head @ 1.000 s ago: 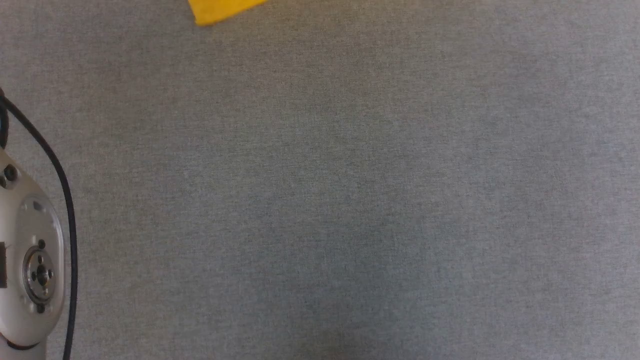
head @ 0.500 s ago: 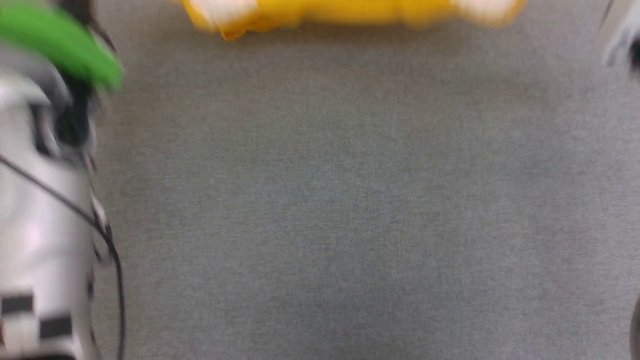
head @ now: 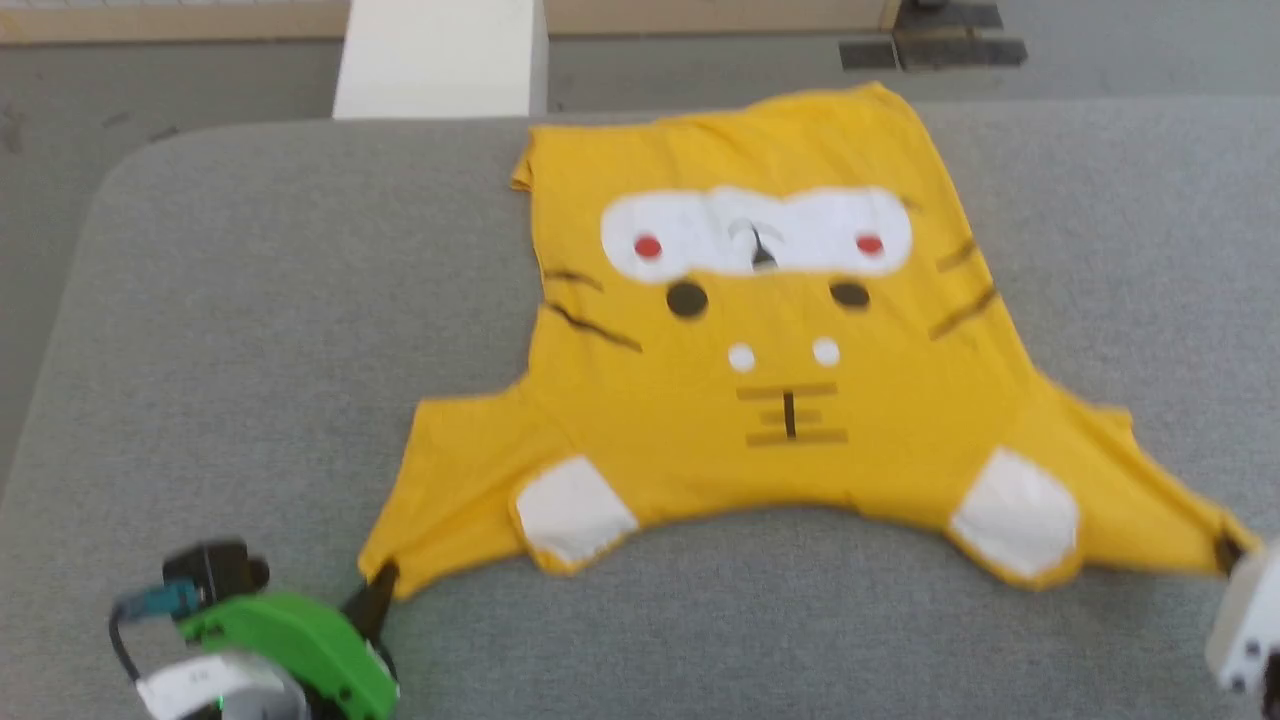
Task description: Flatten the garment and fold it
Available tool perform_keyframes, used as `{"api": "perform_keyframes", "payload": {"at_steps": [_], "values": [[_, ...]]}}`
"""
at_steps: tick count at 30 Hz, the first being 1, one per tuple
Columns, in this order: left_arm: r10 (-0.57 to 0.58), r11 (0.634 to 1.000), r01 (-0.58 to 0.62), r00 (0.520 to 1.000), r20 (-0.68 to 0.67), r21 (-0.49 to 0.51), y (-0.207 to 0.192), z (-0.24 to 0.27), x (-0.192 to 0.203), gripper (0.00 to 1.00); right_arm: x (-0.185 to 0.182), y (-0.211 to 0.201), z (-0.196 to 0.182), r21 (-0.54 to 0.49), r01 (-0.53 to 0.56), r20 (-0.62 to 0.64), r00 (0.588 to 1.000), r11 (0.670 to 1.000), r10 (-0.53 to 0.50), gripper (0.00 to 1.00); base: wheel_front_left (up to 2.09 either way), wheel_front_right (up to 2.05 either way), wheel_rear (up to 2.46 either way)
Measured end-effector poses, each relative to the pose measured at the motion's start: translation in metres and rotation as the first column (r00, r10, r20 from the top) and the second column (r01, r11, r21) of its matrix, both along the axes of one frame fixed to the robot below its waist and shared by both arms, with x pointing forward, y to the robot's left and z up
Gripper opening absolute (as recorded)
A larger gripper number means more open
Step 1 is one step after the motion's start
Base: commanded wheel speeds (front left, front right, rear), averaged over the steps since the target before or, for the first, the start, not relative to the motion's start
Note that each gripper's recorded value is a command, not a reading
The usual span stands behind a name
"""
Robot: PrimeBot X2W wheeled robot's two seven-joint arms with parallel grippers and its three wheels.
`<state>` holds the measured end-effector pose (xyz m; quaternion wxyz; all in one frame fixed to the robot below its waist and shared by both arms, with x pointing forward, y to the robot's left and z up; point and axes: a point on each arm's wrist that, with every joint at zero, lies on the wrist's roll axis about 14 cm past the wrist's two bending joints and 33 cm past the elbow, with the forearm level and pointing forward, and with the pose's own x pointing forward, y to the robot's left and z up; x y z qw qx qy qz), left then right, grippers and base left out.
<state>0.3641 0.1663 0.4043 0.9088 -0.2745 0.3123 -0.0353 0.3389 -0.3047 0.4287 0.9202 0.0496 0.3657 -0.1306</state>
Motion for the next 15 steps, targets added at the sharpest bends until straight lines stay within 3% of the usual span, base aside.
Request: {"api": "perform_keyframes", "payload": {"at_steps": [7, 15], "values": [[0.08, 0.997, -0.078, 0.994, -0.073, 0.029, 0.018, -0.012, -0.048, 0.0, -0.067, -0.014, -0.026, 0.006, 0.114, -0.136, 0.984, 0.994, -0.112, 0.0, 0.0, 0.0, 0.0], [0.105, 0.994, -0.101, 0.987, -0.125, 0.037, 0.021, -0.022, -0.067, 0.0, -0.085, 0.001, -0.071, 0.099, 0.133, -0.223, 0.969, 0.986, -0.109, 0.0, 0.0, 0.0, 0.0]]}}
